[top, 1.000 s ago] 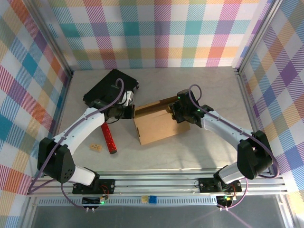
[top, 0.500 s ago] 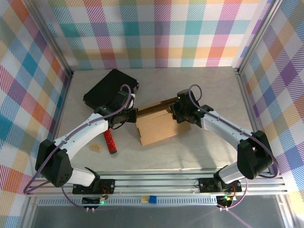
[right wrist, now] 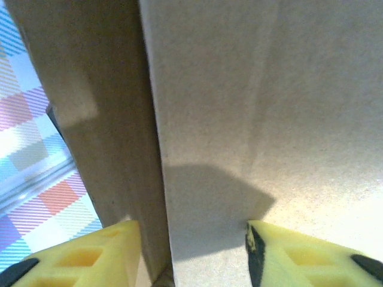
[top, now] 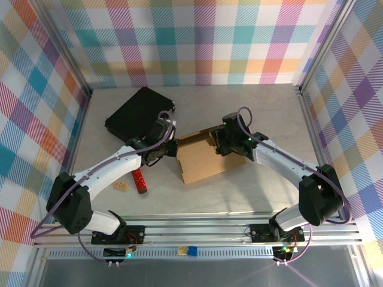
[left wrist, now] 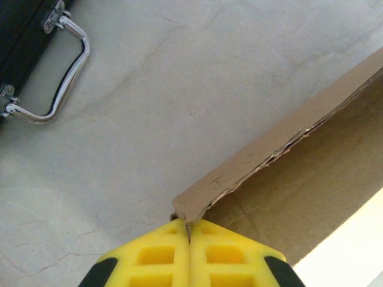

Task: Fold the paper box

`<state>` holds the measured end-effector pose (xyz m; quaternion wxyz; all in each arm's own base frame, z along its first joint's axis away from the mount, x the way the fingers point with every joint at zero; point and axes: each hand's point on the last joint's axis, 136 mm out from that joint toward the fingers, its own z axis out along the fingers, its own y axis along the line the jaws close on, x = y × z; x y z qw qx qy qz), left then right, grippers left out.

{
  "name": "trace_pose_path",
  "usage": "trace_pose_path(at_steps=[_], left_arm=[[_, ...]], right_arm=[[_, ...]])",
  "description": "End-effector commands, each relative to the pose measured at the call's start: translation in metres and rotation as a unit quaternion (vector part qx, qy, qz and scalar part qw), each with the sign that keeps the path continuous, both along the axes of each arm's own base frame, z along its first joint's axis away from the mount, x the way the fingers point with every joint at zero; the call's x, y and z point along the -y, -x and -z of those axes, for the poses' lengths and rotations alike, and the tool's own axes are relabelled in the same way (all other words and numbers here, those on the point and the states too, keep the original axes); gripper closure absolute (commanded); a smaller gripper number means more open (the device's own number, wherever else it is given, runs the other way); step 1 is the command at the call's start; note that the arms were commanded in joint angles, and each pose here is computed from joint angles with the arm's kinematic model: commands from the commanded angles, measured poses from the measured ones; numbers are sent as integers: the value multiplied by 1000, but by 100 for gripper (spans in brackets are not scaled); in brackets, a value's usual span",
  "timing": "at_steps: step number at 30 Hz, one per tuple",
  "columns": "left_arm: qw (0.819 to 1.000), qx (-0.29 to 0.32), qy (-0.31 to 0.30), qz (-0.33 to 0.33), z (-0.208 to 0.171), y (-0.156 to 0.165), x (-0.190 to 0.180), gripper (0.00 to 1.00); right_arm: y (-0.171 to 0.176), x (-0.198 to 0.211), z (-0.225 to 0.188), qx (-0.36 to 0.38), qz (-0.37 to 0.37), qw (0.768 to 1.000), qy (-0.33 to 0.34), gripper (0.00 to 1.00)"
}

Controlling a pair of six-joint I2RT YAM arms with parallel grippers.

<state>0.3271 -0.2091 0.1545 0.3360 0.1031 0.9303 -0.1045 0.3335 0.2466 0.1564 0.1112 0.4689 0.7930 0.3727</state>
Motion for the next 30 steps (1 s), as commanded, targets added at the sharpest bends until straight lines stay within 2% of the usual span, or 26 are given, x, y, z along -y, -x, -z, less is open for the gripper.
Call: trace_pose_path(at_steps=[1, 5, 9, 19, 30], left_arm=[[1000, 14, -7, 9, 2, -4, 5, 100], [1000, 15, -10, 9, 1, -3, 6, 100], [1000, 16, -13, 10, 0, -3, 5, 100], [1000, 19, -21, 8, 0, -4, 5, 100], [999, 23, -23, 9, -3, -5, 6, 100]], right_arm=[[4, -5, -9, 12, -22, 1000, -11, 41], [2, -9, -16, 20, -32, 999, -16, 29], [3, -7, -19, 9, -33, 999, -13, 24], [1, 20, -33, -14, -24, 1000, -4, 19], [-10, 74, -42, -34, 15, 999, -10, 17]])
